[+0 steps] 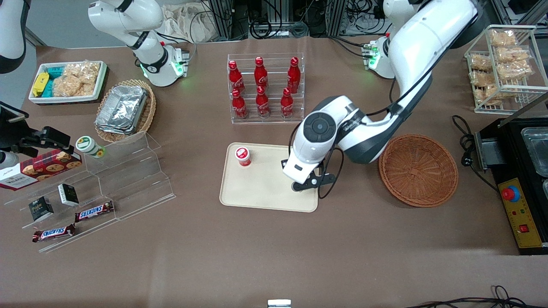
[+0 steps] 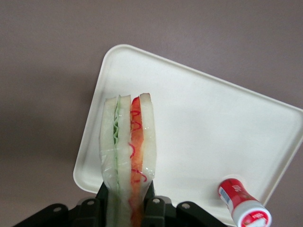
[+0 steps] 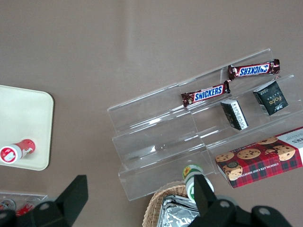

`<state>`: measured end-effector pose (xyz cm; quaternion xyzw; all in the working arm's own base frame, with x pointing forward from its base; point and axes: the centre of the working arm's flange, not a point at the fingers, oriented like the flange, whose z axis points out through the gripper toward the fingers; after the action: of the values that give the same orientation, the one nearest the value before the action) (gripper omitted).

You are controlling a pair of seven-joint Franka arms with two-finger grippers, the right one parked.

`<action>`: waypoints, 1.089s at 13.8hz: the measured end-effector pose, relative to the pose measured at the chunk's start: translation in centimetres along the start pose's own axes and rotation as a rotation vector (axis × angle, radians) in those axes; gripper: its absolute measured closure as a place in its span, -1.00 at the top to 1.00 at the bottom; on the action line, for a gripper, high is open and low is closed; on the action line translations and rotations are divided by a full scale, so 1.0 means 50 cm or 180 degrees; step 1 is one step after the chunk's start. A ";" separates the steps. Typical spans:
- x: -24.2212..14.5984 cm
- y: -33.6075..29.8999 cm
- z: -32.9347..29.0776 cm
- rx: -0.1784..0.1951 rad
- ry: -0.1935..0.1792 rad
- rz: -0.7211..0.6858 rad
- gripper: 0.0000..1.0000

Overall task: Place sandwich from basket to tray
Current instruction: 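Lower the sandwich onto the tray beside the red bottle and release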

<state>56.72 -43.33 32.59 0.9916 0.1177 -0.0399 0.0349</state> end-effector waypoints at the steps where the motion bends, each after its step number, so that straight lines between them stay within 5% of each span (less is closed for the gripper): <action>1: 0.007 -0.003 0.033 0.0031 -0.0029 -0.0003 -0.35; 8: 0.021 -0.004 0.164 0.0114 -0.0002 -0.0035 -0.27; 12: 0.027 -0.003 0.158 0.0096 0.0017 -0.0158 0.47; 15: 0.044 0.007 0.101 -0.0027 0.0142 -0.0462 1.00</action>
<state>58.58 -43.56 27.37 0.9810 0.1901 -0.0198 0.0335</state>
